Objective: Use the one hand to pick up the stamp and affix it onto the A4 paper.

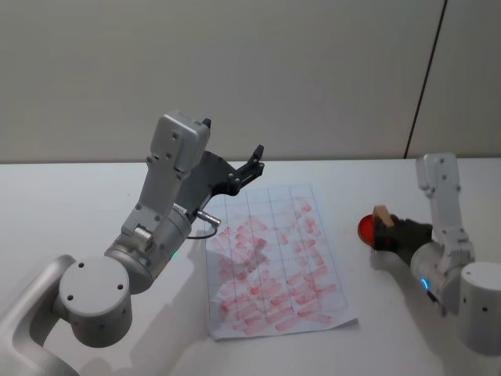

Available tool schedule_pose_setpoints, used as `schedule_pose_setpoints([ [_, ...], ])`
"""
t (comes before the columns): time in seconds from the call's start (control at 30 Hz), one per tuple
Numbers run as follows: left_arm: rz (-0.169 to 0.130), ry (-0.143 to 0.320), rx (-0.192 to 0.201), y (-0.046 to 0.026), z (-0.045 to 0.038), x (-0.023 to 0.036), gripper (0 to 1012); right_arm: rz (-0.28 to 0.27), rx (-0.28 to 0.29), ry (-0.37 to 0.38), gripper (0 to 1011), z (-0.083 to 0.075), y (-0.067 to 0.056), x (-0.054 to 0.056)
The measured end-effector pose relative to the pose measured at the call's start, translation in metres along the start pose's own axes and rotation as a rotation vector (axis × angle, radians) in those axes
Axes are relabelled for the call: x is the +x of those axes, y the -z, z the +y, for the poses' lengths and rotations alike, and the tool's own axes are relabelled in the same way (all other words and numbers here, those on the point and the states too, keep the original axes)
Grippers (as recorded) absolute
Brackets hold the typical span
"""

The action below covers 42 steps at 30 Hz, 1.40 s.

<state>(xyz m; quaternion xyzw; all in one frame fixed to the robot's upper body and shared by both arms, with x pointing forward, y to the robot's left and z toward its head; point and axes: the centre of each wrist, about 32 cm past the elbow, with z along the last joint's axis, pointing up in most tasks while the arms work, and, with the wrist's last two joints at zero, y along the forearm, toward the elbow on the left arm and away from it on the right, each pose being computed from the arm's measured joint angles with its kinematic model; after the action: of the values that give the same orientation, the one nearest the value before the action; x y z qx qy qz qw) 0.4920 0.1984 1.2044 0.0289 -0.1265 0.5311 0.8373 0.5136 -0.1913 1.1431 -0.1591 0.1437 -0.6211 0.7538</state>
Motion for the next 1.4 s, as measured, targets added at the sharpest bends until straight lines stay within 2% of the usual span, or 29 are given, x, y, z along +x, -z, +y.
schedule_pose_setpoints([
  [0.13,0.0,0.0,0.0,0.0,0.0,0.0,1001,-0.008,0.035,-0.009,218,-0.004,-0.007,-0.001],
  [0.43,0.0,0.0,0.0,0.0,0.0,0.0,1001,-0.046,0.16,-0.05,218,-0.02,-0.039,-0.009],
  [0.63,0.0,0.0,0.0,0.0,0.0,0.0,1001,-0.072,0.205,-0.085,218,-0.028,-0.053,-0.017],
  [0.9,0.0,0.0,0.0,0.0,0.0,0.0,1001,-0.103,0.183,-0.134,218,-0.026,-0.057,-0.032],
  [1.4,0.0,0.0,0.0,0.0,0.0,0.0,1001,-0.163,0.067,-0.223,219,0.007,-0.037,-0.064],
])
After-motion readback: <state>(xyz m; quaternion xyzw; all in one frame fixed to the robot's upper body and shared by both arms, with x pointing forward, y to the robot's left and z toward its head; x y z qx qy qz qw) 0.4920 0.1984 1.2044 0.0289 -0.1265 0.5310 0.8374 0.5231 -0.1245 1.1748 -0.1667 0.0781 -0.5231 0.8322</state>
